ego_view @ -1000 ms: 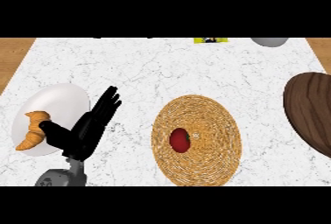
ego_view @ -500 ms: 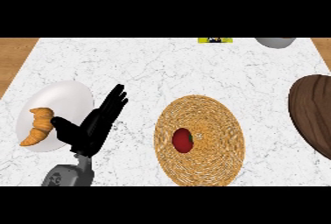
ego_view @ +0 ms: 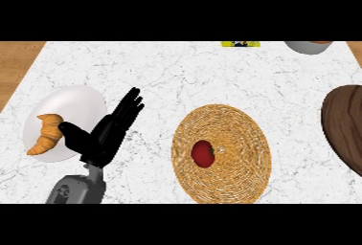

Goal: Pick the eggplant from the placemat and place it in the bowl

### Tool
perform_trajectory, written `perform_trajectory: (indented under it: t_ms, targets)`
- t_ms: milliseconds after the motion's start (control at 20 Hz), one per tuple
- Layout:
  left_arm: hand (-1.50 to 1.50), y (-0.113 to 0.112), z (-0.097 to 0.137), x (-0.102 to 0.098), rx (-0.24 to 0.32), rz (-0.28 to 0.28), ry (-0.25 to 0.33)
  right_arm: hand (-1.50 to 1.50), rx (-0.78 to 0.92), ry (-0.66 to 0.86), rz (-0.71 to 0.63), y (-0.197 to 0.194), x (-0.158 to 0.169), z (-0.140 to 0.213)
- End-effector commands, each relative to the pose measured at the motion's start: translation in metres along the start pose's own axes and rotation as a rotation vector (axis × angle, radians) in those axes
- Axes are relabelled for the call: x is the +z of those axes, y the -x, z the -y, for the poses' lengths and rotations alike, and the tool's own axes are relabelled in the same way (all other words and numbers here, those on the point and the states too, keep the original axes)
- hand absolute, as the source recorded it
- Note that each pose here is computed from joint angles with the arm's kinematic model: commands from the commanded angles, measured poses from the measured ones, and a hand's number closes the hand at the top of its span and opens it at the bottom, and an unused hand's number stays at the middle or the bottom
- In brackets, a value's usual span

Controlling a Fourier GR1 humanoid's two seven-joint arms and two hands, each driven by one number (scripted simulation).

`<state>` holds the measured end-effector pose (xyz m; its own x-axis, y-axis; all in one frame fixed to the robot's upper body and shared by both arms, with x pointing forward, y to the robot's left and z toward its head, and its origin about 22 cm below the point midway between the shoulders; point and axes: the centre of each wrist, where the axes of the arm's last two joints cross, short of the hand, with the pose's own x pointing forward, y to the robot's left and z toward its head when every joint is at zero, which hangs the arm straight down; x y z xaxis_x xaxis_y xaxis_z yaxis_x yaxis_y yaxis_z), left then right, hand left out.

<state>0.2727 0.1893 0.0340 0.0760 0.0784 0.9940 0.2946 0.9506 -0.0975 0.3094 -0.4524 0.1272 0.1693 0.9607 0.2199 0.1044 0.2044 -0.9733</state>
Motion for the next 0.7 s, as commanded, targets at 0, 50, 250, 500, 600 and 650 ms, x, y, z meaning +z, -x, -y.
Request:
perform_trajectory:
  t_ms: [0, 50, 250, 500, 600, 650]
  targets:
    - [0.0, 0.005, -0.01, 0.009, 0.003, -0.01, 0.004, -1.5, -0.088, -0.061, -0.066, 0.013, -0.021, -0.025]
    - [0.0, 0.005, -0.002, 0.003, 0.006, -0.003, 0.003, -1.5, -0.125, -0.06, -0.026, 0.01, -0.028, -0.025]
    - [0.0, 0.005, -0.018, 0.003, -0.005, -0.005, -0.027, -1.5, -0.276, -0.057, 0.028, 0.011, -0.029, -0.054]
    - [0.0, 0.003, -0.025, 0.006, -0.007, -0.005, -0.038, -1.5, -0.706, 0.218, 0.097, 0.019, -0.033, -0.03]
    - [0.0, 0.017, -0.008, 0.012, 0.006, -0.008, -0.054, -1.5, -0.826, 0.275, 0.152, 0.035, -0.023, -0.027]
    - [0.0, 0.007, -0.024, 0.013, 0.007, -0.009, -0.079, -1.5, -0.888, 0.295, 0.187, 0.043, -0.013, -0.032]
